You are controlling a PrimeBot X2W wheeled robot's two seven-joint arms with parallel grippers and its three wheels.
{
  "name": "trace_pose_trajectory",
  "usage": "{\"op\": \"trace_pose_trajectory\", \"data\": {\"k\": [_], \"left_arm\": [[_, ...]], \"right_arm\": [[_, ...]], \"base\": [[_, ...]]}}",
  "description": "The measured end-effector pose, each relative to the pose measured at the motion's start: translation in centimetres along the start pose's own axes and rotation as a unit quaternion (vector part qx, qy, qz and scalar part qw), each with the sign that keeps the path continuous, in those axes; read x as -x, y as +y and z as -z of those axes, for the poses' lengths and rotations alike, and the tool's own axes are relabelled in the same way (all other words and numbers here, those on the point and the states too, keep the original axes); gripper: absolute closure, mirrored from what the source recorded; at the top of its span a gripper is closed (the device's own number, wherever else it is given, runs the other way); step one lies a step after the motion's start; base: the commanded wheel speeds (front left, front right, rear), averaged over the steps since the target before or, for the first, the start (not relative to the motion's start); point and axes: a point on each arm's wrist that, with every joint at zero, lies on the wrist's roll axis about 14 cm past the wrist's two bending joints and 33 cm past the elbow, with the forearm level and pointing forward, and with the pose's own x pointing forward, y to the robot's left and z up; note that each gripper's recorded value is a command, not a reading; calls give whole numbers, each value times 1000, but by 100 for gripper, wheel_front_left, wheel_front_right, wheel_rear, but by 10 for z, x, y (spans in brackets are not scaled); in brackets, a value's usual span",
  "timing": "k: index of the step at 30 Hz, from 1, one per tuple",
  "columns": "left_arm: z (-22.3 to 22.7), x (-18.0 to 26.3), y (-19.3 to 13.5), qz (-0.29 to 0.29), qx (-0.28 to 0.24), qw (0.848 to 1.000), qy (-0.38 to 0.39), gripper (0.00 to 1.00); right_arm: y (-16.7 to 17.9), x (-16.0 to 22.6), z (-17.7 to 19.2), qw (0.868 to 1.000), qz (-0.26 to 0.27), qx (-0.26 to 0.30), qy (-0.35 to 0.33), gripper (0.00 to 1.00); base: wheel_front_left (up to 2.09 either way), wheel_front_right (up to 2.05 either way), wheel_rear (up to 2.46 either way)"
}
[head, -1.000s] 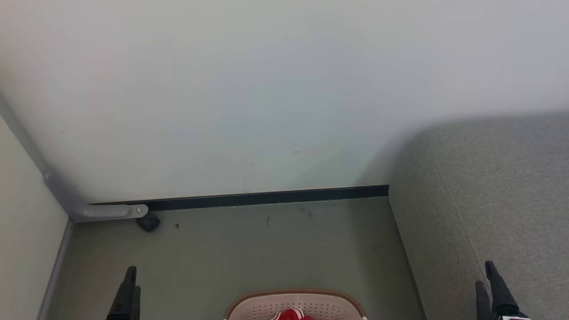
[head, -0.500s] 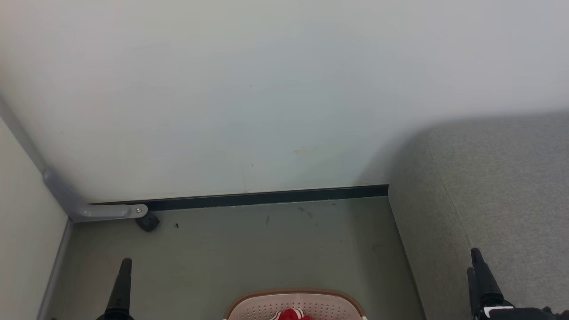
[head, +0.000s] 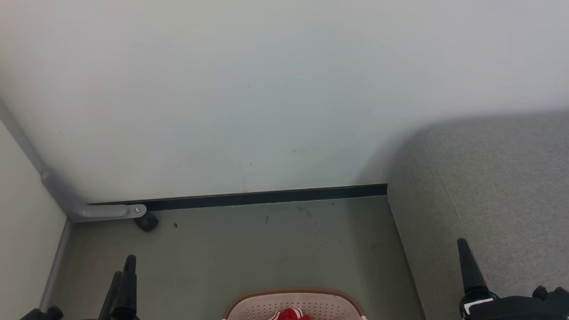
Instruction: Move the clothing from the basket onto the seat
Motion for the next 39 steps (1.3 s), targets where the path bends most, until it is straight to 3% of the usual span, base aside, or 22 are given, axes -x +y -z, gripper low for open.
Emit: {"op": "trace_pose_trajectory", "data": {"k": [5, 14, 39], "left_arm": [[-1, -1, 0, 1, -73, 997, 4, 0], [-4, -3, -3, 9, -159, 987, 1, 0], [-9, -2, -16, 48, -337, 940, -20, 0]], "right_arm": [[-2, 0, 5, 996, 2, 86, 16, 0], [5, -2, 13, 979, -8, 201, 28, 0], [22, -1, 26, 919, -59, 390, 20, 0]], "base": [[0, 0, 0], [0, 0, 0], [0, 0, 0]]}}
